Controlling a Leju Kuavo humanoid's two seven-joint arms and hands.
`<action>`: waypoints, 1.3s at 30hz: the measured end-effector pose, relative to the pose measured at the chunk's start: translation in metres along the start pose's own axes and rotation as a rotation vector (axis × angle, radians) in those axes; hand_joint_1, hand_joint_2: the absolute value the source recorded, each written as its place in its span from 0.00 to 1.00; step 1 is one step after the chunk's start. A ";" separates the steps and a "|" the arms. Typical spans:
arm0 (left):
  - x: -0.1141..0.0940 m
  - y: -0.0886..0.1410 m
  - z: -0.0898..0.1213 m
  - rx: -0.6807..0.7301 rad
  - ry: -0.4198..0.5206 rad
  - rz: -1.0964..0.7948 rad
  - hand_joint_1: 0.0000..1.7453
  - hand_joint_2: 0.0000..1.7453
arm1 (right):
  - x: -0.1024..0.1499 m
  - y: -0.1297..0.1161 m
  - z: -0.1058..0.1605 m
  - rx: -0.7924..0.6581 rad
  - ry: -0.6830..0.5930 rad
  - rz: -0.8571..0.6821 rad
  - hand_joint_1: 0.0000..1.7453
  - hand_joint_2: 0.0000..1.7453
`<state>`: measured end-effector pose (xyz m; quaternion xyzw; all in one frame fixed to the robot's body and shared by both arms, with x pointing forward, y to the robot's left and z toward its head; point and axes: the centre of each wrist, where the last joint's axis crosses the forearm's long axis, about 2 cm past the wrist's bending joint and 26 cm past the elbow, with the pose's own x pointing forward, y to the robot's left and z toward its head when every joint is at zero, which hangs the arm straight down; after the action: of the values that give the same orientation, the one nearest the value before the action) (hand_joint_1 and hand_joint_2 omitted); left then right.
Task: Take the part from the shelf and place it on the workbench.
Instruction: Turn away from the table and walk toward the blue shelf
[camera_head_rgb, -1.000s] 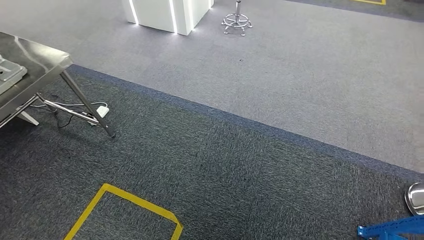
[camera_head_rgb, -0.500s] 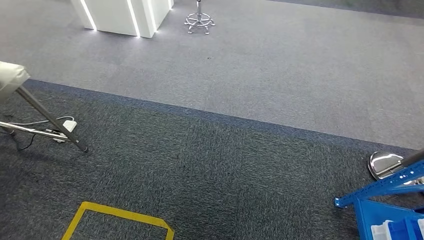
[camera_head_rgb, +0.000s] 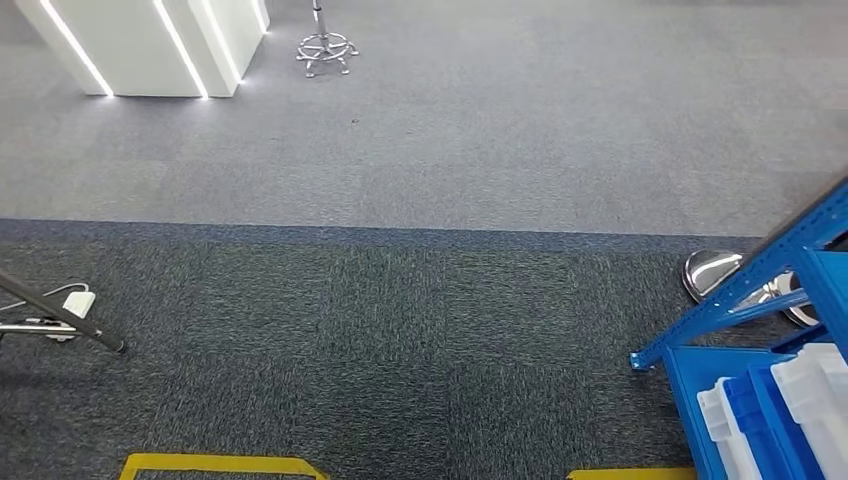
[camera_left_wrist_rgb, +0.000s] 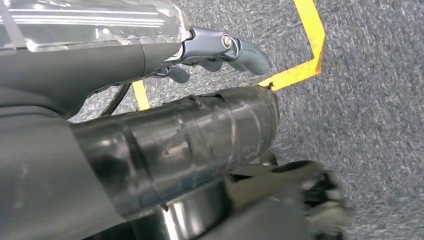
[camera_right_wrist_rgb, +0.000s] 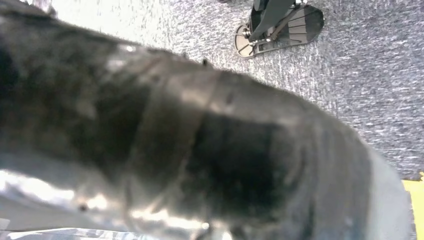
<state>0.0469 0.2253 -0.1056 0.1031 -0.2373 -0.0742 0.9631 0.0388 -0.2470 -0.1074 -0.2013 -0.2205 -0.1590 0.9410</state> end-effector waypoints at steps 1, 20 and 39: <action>-0.001 0.000 0.000 0.000 0.001 0.000 0.00 0.00 | 0.000 0.000 0.000 0.001 0.001 0.001 0.00 0.00; -0.001 -0.001 0.001 -0.005 0.013 0.011 0.00 0.00 | -0.003 -0.001 0.001 -0.002 0.001 0.013 0.00 0.00; -0.001 0.000 0.000 -0.002 0.015 0.015 0.00 0.00 | -0.002 0.000 0.001 0.003 -0.003 0.020 0.00 0.00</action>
<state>0.0457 0.2253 -0.1058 0.1010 -0.2306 -0.0663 0.9655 0.0363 -0.2460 -0.1076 -0.2023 -0.2201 -0.1491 0.9425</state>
